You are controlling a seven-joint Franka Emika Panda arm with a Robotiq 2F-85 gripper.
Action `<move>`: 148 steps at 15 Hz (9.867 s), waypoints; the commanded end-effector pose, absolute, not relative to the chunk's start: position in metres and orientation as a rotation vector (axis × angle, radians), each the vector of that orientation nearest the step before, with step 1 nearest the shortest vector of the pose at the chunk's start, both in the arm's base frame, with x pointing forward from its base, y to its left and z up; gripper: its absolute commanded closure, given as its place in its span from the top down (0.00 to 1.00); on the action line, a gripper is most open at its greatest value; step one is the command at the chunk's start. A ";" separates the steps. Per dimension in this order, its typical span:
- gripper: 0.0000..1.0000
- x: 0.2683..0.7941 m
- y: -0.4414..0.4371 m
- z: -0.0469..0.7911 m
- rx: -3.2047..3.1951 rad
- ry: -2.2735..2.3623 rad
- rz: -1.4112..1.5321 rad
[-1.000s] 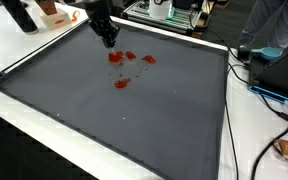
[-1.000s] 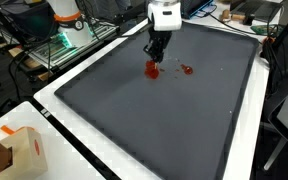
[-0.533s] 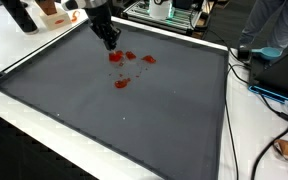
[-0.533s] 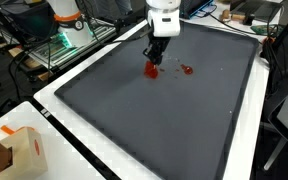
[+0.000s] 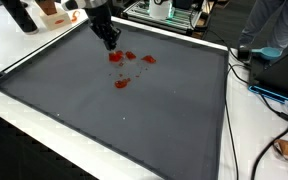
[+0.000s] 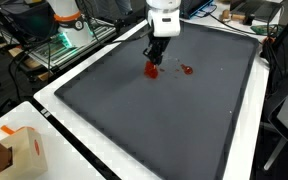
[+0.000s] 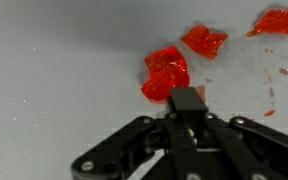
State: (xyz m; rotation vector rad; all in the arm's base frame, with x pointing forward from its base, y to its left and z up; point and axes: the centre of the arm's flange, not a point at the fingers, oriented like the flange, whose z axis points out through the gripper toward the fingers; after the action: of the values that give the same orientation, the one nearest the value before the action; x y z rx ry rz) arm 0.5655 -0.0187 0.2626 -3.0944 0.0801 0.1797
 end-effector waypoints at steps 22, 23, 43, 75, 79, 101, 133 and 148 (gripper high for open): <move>0.03 0.575 -0.010 0.361 -3.093 0.200 0.222; 0.03 0.575 -0.008 0.367 -3.094 0.207 0.218; 0.03 0.567 0.003 0.408 -3.084 0.260 0.204; 0.03 0.553 -0.006 0.244 -2.394 0.042 0.194; 0.03 0.553 -0.011 0.239 -2.402 0.120 0.139; 0.03 0.535 -0.101 0.212 -2.328 0.373 0.051; 0.03 0.552 -0.081 0.305 -2.502 0.608 0.013; 0.03 0.555 -0.006 0.328 -3.289 0.851 0.171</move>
State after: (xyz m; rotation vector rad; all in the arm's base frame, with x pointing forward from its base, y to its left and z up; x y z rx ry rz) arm 0.5616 -0.0157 0.3246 -3.1805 0.8094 0.0962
